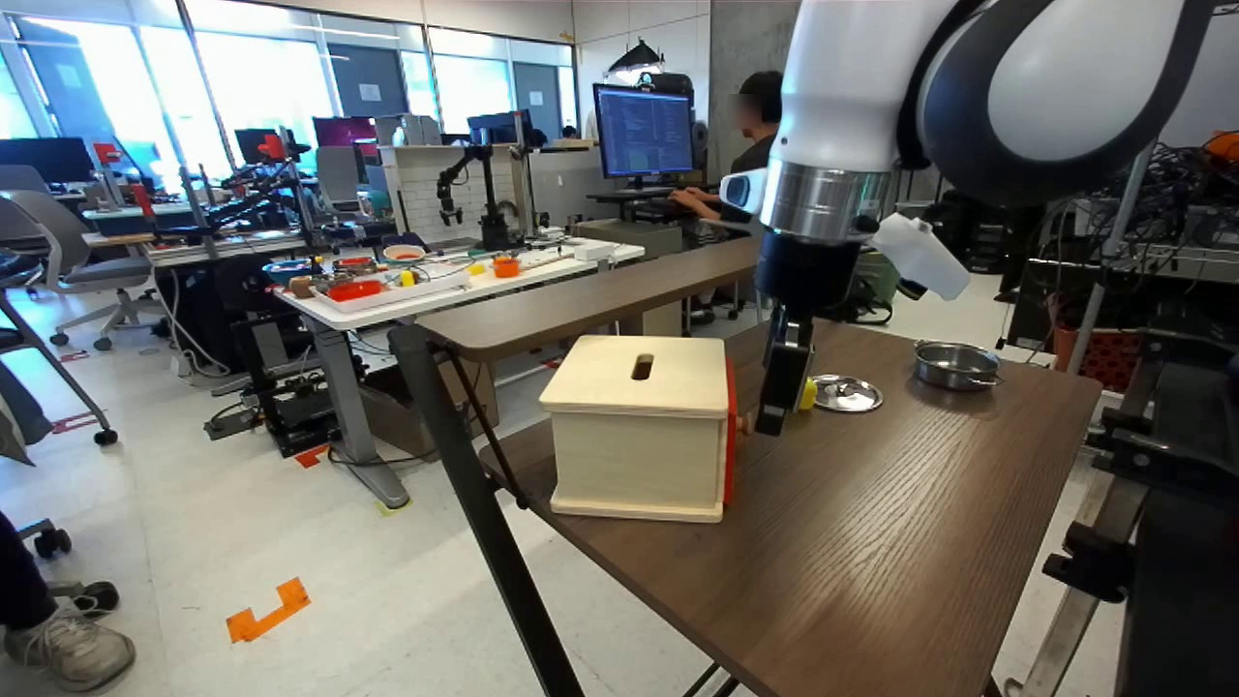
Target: Open the drawer on the desk
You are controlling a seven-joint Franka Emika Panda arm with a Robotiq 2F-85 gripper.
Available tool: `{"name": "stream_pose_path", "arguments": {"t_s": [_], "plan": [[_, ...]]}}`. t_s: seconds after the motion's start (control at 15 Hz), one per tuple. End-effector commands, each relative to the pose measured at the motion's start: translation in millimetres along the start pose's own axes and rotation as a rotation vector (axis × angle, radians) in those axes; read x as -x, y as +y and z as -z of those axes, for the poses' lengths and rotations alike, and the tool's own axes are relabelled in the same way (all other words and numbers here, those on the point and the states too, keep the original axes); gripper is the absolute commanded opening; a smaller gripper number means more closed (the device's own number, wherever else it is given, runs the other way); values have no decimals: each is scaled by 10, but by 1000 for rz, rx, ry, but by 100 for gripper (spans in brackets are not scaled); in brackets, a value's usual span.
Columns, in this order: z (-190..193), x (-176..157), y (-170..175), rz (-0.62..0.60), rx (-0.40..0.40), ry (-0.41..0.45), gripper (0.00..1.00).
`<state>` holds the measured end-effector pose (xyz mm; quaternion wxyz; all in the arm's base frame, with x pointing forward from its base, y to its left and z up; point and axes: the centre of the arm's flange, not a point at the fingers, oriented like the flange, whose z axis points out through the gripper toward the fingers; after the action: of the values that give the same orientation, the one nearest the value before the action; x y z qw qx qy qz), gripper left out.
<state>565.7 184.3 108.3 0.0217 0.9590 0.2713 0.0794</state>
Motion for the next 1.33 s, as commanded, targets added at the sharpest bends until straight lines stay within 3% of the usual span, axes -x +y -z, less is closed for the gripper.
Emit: {"name": "stream_pose_path", "arguments": {"t_s": [0.0,1.2,1.27], "plan": [[223,24,-32,-17,-11,33,100],[-99,-39,-223,-4,-35,-13,100],[-120,-47,-229,-5,-36,-14,97]]}}
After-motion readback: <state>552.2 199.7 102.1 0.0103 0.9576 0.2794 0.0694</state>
